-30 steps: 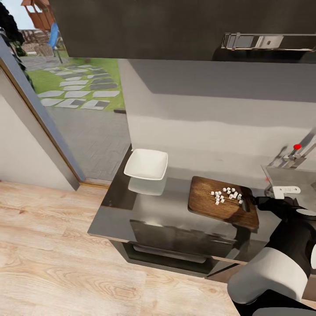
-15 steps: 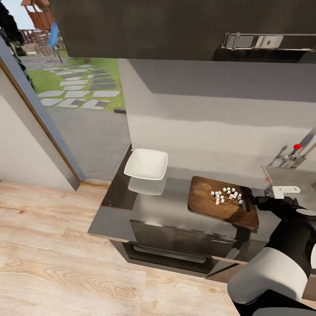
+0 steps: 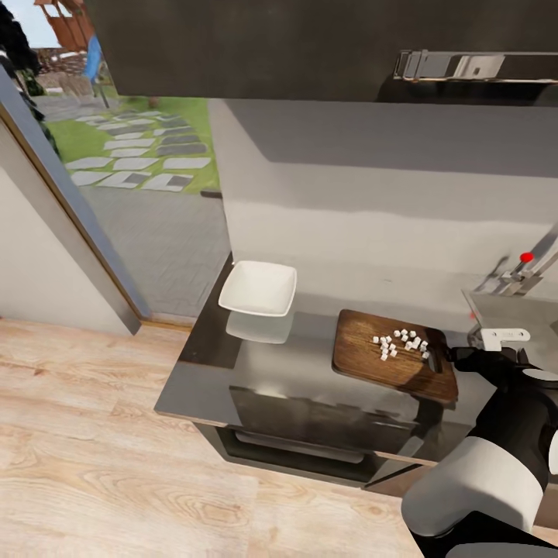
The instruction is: In the kitchen, take the Vidalia onion out of the sink, dice it on the chopping board with the paring knife, put the diced onion into the bowl on the countertop, then place both the paring knife and the chopping board into the sink.
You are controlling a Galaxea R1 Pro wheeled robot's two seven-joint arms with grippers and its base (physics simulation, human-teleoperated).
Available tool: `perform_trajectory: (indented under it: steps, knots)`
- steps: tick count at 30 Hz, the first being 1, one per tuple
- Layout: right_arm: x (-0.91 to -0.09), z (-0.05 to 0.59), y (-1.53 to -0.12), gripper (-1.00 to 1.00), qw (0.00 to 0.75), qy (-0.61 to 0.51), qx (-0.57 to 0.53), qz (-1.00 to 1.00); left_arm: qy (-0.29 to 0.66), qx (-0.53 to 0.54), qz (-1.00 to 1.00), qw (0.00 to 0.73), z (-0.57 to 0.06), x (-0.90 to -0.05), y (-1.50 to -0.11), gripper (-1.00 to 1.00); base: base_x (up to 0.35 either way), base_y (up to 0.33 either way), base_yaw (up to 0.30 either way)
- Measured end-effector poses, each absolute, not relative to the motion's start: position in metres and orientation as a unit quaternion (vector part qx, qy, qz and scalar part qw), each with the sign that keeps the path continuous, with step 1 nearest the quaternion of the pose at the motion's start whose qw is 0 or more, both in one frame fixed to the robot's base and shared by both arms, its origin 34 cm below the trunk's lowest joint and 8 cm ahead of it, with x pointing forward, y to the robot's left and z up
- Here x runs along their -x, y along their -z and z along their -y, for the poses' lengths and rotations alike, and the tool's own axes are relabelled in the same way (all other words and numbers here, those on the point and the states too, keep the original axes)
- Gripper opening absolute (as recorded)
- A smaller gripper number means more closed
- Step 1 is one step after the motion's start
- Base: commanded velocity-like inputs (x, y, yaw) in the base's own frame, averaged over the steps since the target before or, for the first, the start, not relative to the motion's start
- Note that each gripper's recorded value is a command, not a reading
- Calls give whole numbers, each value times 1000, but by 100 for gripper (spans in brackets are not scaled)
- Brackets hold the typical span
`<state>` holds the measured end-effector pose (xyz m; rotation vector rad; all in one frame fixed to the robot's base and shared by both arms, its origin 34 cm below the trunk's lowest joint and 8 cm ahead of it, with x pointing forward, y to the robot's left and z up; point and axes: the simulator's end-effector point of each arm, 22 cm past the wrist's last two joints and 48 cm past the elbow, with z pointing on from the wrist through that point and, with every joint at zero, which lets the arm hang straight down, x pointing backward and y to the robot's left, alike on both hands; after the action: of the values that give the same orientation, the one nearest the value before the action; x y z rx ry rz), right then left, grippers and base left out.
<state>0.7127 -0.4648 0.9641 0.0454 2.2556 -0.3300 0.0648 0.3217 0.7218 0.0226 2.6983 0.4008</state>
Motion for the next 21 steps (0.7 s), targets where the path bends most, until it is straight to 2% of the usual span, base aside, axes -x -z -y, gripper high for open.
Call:
perform_trajectory:
  steps: [21]
  knots:
    - [-712, 465, -953, 100, 409, 132, -17, -903, -144, -9, -970, 196, -322, -59, -723, 100, 0, 0, 0]
